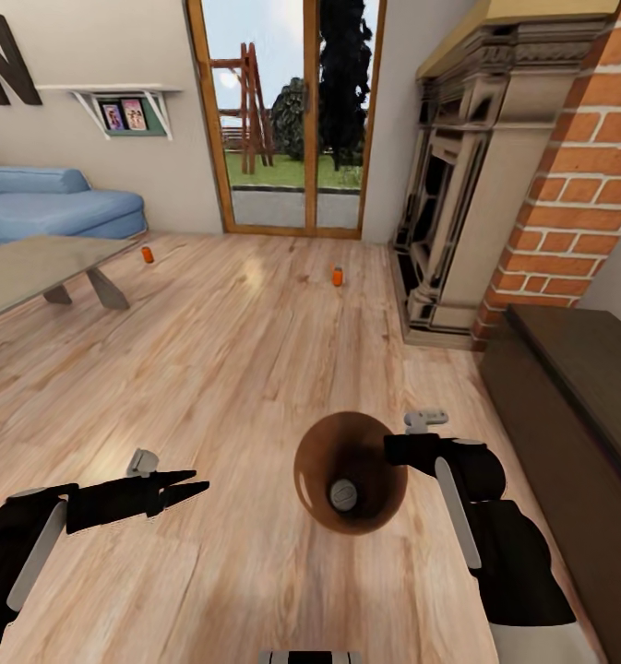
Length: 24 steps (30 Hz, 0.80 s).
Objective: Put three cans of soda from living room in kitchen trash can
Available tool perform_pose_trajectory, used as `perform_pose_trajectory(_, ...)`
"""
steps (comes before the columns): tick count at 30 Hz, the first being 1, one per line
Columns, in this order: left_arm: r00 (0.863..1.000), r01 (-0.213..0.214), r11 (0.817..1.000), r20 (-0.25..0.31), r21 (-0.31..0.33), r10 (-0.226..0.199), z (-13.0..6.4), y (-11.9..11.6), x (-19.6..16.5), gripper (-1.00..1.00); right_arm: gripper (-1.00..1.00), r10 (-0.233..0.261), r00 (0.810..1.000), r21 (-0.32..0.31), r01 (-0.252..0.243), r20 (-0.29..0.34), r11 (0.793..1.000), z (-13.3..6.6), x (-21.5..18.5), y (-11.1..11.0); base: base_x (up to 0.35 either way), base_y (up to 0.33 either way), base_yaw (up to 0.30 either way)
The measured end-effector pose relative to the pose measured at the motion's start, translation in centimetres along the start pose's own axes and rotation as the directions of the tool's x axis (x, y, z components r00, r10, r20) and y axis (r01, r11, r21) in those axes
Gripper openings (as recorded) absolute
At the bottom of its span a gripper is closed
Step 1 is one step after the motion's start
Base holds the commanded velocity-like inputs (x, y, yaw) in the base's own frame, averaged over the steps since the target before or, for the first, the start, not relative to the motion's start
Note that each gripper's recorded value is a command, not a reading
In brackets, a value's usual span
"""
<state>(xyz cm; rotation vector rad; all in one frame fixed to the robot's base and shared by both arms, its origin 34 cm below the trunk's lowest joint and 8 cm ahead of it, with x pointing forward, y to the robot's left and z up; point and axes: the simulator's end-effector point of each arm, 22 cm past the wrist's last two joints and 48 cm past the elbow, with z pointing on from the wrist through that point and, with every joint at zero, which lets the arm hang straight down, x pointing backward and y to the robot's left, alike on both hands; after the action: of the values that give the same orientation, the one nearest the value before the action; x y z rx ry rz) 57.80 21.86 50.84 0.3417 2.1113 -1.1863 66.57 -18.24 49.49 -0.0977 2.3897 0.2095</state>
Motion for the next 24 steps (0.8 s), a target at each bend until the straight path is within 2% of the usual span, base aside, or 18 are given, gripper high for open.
perform_pose_trajectory(10,1.0,0.007,1.0,0.007,0.013,-0.007,0.72,-0.47,0.1,1.0,-1.0,0.0,1.0,-0.001,0.0,-0.001,1.0,0.02,0.03,0.0,0.336,0.0,0.0)
perform_pose_trajectory(24,1.0,0.008,1.0,0.007,0.014,-0.008,0.78,-0.51,0.11,1.0,-1.0,0.0,1.0,0.0,0.0,0.0,1.0,0.01,0.02,-0.01,0.336,0.0,0.0)
